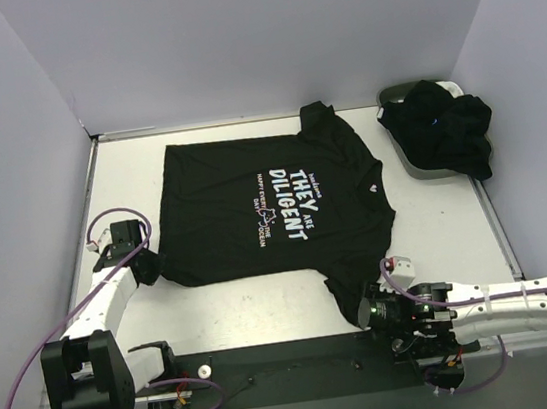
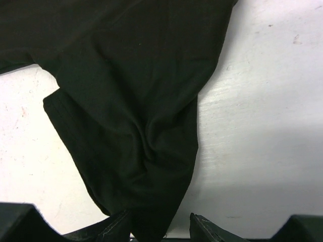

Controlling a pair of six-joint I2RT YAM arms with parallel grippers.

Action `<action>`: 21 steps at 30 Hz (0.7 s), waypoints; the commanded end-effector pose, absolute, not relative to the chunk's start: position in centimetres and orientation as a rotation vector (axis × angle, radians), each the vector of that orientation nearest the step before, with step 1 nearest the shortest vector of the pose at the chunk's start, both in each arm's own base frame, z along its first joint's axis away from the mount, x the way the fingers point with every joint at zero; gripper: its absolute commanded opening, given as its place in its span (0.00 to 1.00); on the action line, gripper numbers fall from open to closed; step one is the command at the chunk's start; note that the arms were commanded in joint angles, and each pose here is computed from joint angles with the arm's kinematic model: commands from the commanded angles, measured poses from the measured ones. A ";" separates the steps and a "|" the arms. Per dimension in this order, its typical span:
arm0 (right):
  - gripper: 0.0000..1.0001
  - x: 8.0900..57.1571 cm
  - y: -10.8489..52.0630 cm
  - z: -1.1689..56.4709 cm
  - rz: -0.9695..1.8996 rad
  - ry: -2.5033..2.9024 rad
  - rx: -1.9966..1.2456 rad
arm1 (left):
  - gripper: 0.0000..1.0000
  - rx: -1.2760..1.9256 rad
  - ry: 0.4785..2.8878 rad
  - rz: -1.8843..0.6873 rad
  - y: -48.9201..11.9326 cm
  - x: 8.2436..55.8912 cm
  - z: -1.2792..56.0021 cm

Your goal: Fold and stack the t-shirts

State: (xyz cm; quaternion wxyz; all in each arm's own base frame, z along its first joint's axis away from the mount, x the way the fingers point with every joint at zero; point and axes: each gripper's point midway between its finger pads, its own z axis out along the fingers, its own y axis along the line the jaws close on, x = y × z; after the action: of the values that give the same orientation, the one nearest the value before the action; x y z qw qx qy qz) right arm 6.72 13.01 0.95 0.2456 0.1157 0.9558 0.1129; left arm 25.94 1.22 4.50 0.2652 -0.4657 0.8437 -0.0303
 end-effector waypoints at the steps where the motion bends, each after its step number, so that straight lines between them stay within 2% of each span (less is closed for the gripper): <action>1: 0.49 7.4 12.7 0.5 0.281 2.565 0.353 | 0.00 -1.236 2.260 -0.081 1.4 26.4 5.2; 9: 0.45 7.7 11.7 -0.3 0.280 2.538 0.401 | 0.00 -1.237 2.261 -0.080 1.3 26.3 5.1; 12: 0.38 7.6 11.8 -0.4 0.281 2.543 0.403 | 0.00 -1.236 2.262 -0.075 1.4 26.2 5.1; 15: 0.28 7.6 11.8 -0.5 0.278 2.544 0.405 | 0.00 -1.236 2.261 -0.074 1.4 26.2 5.1; 18: 0.16 7.6 11.7 -0.5 0.274 2.543 0.408 | 0.00 -1.239 2.263 -0.071 1.5 26.1 5.1; 20: 0.02 7.6 11.7 -0.5 0.270 2.540 0.407 | 0.00 -1.238 2.262 -0.072 1.5 26.1 5.1; 21: 0.00 7.7 11.7 -0.4 0.268 2.538 0.403 | 0.00 -1.241 2.262 -0.072 1.5 26.0 5.1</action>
State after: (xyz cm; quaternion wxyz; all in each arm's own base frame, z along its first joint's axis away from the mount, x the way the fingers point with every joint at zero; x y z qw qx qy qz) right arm 7.33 12.97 0.00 0.2587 0.1528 0.9454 0.1264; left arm 25.93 1.27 4.50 0.2657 -0.4656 0.8437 -0.0290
